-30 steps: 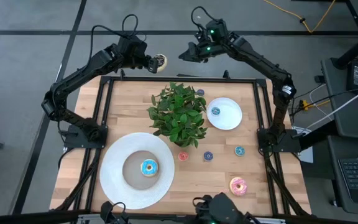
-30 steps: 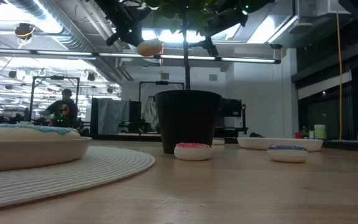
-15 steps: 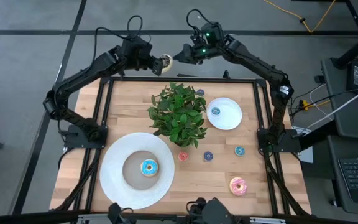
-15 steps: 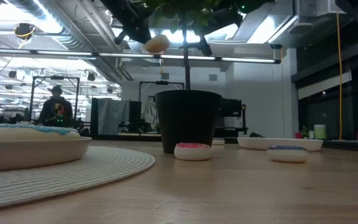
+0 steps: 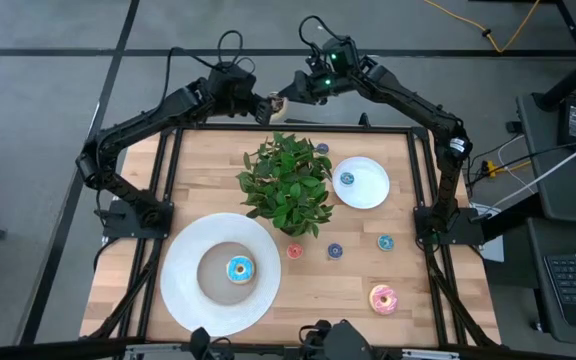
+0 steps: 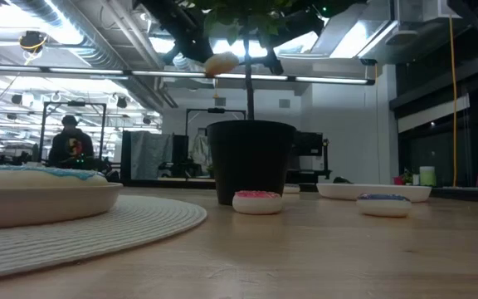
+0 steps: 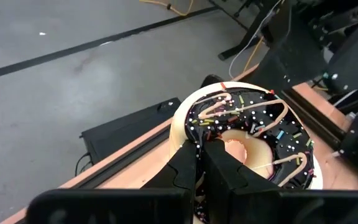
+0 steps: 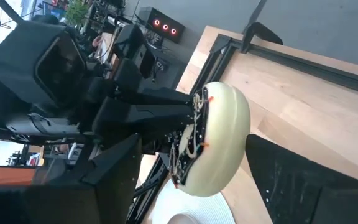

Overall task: Pick & Place donuts
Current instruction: Put the large black donut on the brown plate

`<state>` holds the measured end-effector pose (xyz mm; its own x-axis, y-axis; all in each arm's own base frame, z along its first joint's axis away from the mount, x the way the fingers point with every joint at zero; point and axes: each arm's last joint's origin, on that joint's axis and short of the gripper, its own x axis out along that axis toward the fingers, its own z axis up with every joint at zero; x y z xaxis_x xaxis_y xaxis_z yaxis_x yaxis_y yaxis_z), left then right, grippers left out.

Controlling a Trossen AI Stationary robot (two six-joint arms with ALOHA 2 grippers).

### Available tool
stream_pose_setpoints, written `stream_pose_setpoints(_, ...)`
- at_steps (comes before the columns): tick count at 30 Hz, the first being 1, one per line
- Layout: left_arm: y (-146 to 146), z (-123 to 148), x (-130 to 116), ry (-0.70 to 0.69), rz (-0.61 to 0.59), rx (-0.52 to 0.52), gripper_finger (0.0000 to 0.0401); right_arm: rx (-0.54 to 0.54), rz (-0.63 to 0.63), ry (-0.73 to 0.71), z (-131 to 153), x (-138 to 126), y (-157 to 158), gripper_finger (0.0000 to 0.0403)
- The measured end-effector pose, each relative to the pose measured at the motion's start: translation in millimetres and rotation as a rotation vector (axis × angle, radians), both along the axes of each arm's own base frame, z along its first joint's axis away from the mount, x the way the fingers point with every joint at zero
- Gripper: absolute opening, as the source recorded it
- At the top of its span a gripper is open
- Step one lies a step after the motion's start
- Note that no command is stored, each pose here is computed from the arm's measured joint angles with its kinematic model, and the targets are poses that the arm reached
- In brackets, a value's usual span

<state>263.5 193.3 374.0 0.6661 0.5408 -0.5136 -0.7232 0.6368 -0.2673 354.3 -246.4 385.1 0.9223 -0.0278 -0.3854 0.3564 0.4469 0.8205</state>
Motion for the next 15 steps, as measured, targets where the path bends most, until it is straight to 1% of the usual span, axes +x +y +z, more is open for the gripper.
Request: stream_pose_setpoints(15, 0.3, 6.2, 4.0, -0.057, 0.003, 0.047, 0.0009, -0.015, -0.002, 0.021, -1.8, 0.0, 1.1, 0.0286)
